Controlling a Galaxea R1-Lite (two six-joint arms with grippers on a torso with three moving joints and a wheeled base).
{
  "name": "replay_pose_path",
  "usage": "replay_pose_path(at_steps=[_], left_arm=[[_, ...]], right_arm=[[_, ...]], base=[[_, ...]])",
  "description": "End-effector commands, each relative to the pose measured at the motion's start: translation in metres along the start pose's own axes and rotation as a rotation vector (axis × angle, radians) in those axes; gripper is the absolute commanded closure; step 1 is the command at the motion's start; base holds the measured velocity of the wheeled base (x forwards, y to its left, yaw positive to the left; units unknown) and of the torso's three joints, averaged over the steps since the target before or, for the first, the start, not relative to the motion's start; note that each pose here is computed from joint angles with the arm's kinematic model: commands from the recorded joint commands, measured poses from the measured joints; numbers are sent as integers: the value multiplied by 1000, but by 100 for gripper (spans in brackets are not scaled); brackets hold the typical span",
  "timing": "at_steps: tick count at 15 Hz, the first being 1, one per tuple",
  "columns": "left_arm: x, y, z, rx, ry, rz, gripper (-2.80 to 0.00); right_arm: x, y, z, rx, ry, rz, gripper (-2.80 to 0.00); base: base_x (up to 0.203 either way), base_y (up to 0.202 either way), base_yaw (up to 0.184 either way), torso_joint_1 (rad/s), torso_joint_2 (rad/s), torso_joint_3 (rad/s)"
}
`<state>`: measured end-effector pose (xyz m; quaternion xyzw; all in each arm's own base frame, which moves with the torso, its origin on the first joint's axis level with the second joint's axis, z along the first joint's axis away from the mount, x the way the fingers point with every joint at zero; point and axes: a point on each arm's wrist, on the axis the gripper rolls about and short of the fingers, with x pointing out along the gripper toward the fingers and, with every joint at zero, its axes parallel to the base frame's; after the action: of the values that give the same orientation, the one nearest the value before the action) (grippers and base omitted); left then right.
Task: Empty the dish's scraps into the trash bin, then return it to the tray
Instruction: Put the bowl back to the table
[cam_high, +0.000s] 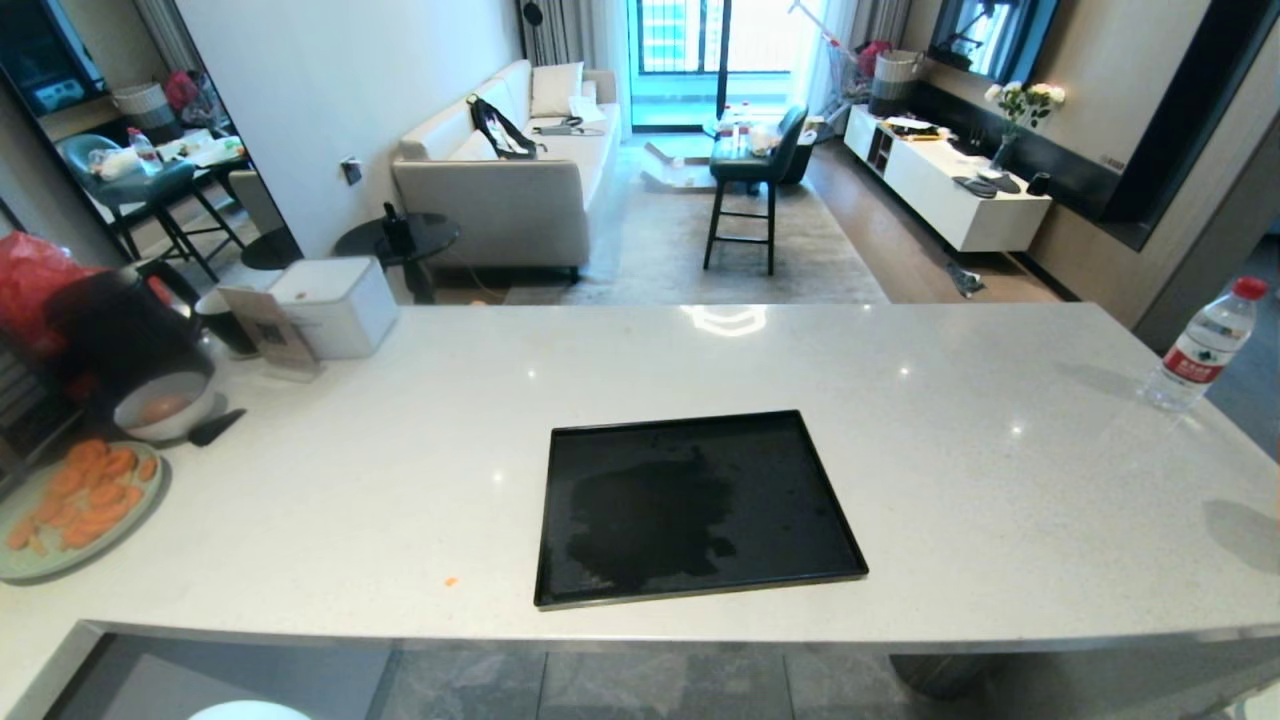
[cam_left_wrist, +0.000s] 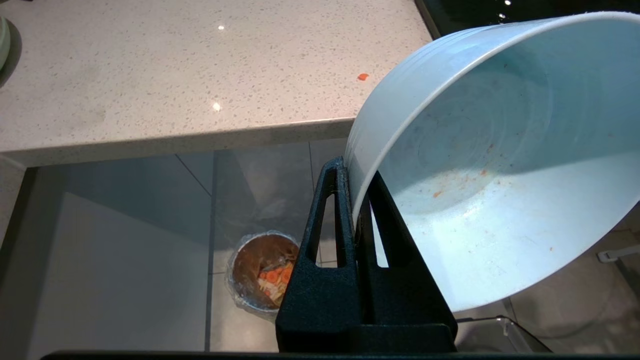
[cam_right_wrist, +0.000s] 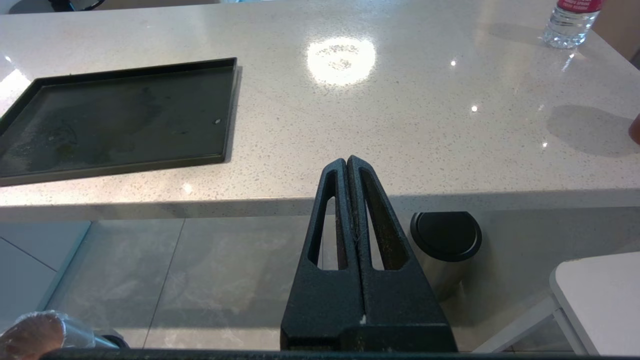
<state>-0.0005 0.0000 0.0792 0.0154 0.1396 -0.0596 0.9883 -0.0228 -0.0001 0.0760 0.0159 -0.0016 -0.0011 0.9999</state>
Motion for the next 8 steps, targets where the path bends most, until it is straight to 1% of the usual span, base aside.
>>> replay_pose_path(at_steps=[1,8], left_arm=[[0,0,0,0,1,0,0],[0,0,0,3,2,-1,0]], right_arm=[[0,0,0,1,-1,-1,0],[0,0,0,1,-1,-1,0]], base=[[0,0,0,0,0,0],[0,0,0,0,0,0]])
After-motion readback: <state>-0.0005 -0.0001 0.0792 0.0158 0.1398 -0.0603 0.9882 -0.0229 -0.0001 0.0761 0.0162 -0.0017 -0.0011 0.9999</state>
